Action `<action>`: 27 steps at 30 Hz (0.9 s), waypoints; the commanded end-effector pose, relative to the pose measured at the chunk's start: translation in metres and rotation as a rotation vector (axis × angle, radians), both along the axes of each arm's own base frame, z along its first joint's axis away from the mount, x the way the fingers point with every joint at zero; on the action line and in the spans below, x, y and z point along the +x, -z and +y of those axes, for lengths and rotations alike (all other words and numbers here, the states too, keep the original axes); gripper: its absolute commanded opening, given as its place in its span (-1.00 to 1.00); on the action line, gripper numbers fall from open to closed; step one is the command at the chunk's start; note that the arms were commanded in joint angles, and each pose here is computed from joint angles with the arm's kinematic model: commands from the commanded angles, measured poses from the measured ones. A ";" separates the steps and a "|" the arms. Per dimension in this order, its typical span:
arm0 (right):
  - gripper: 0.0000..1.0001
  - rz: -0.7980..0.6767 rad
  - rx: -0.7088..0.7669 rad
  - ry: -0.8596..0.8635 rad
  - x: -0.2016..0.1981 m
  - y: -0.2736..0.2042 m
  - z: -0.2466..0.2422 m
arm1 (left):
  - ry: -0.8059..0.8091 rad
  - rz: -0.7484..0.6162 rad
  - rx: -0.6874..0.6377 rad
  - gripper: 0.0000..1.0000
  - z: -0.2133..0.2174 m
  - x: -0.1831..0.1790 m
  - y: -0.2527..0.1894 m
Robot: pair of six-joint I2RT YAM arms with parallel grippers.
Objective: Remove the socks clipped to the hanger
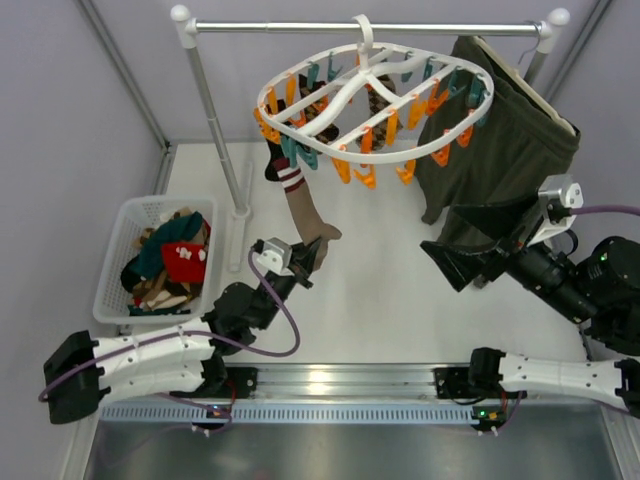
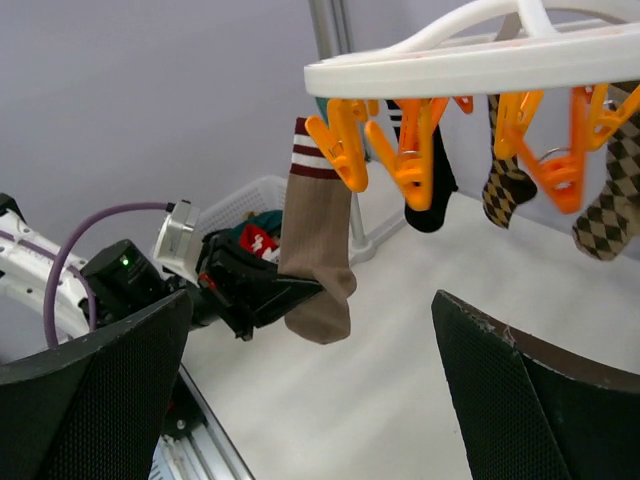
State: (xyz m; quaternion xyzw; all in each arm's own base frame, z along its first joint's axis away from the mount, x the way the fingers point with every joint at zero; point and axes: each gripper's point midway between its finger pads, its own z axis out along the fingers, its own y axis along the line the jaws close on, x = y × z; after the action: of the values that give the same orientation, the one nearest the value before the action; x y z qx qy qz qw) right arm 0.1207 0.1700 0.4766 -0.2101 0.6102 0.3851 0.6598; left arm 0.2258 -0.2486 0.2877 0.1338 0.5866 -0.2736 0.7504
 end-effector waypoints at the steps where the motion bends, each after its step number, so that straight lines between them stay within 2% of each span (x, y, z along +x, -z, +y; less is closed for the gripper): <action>1: 0.99 0.043 -0.024 0.049 0.009 0.001 0.001 | -0.019 -0.020 -0.005 -1.00 -0.007 -0.003 -0.015; 7: 0.99 0.070 -0.074 0.071 0.018 -0.007 0.017 | 0.033 0.010 0.043 -1.00 -0.048 -0.014 -0.009; 8: 0.99 0.087 -0.118 0.081 0.022 0.000 0.026 | 0.044 0.011 0.057 -1.00 -0.056 -0.018 -0.008; 12: 0.96 0.140 -0.169 0.189 0.041 0.005 0.033 | 0.025 0.027 0.096 -1.00 -0.081 -0.019 -0.005; 20: 0.63 0.181 -0.271 0.285 0.064 0.008 0.061 | 0.043 0.017 0.134 -1.00 -0.127 -0.023 -0.011; 27: 0.54 0.157 -0.295 0.273 0.070 -0.004 0.080 | 0.037 -0.021 0.192 -1.00 -0.154 -0.031 -0.017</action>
State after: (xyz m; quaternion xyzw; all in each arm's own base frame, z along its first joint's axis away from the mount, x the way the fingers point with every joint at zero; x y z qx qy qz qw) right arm 0.1896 0.2616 0.4575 -0.2015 0.7417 0.2126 0.6034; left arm 0.1988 -0.3945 0.2815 0.2269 0.6152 -0.2311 0.7187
